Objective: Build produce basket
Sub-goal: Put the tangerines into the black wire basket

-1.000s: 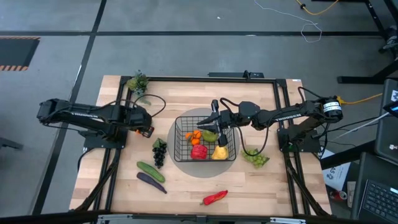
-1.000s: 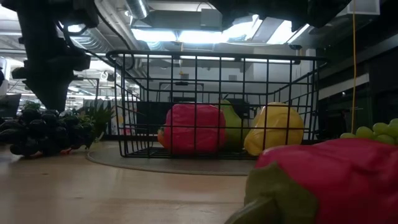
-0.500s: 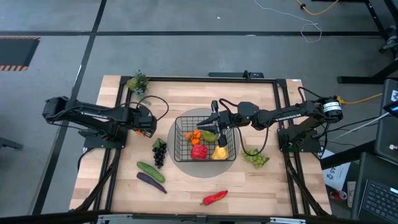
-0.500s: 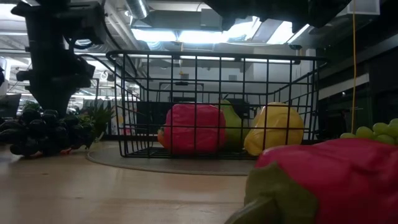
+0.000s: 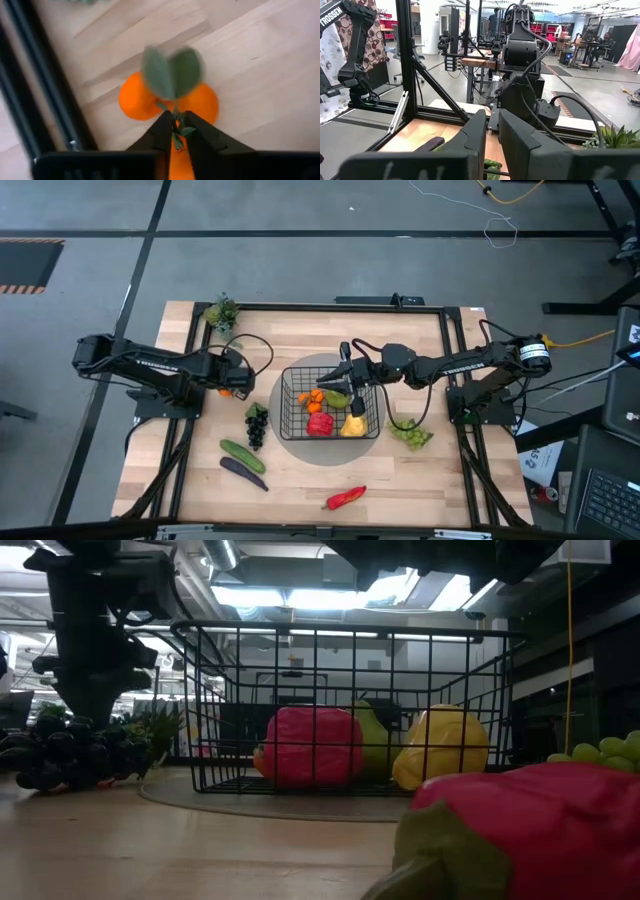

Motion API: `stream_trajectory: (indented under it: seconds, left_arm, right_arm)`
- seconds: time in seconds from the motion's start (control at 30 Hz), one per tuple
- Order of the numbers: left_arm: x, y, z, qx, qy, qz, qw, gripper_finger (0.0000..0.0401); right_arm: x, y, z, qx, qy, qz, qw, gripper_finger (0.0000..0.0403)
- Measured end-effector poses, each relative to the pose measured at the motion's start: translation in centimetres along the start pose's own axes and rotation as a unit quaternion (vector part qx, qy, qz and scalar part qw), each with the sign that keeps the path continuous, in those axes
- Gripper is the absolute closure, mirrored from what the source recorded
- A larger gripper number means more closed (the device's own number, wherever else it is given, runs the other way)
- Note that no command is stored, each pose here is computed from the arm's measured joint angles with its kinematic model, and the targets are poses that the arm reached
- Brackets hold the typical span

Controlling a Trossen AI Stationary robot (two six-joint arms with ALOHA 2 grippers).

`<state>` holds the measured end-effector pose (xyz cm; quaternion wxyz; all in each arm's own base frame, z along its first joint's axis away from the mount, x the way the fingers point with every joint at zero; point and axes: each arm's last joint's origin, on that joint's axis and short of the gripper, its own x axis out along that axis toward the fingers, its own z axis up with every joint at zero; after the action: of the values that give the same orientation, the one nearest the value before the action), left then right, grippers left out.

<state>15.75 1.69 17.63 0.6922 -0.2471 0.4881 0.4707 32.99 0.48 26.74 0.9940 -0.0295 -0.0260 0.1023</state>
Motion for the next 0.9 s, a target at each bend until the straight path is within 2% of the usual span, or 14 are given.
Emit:
stream_trajectory:
  seconds: [0.07,0.2,0.33,0.47,0.6,0.8,0.9]
  left_arm:
    - [0.0,-0.3,0.1,0.004,-0.007,-0.012,1.0,0.0387]
    - [-0.5,-1.0,0.5,0.052,-0.042,-0.04,0.997,0.0395]
    - [-2.3,-1.4,1.9,0.08,-0.093,-0.046,0.991,0.0398]
    - [-5.4,-1.6,3.9,0.092,-0.167,-0.054,0.98,0.0399]
    - [-8.4,-2.0,5.7,0.119,-0.225,-0.06,0.965,0.04]
    - [-12.0,-3.0,7.3,0.195,-0.299,-0.094,0.929,0.04]
    - [-13.1,-3.3,7.5,0.241,-0.321,-0.101,0.91,0.04]
  right_arm:
    - [0.0,0.0,0.0,0.009,0.0,0.0,1.0,0.0347]
    - [0.0,0.2,0.0,0.061,0.0,0.003,0.998,0.0347]
    - [0.0,0.2,0.0,0.105,0.0,0.004,0.994,0.0347]
    - [0.0,0.2,0.0,0.104,-0.002,0.004,0.995,0.0347]
    - [0.0,0.2,0.1,0.103,-0.003,0.004,0.995,0.0347]
    - [0.0,0.2,0.1,0.103,-0.004,0.006,0.995,0.0347]
    - [0.0,0.4,0.1,0.103,-0.001,0.038,0.994,0.0347]
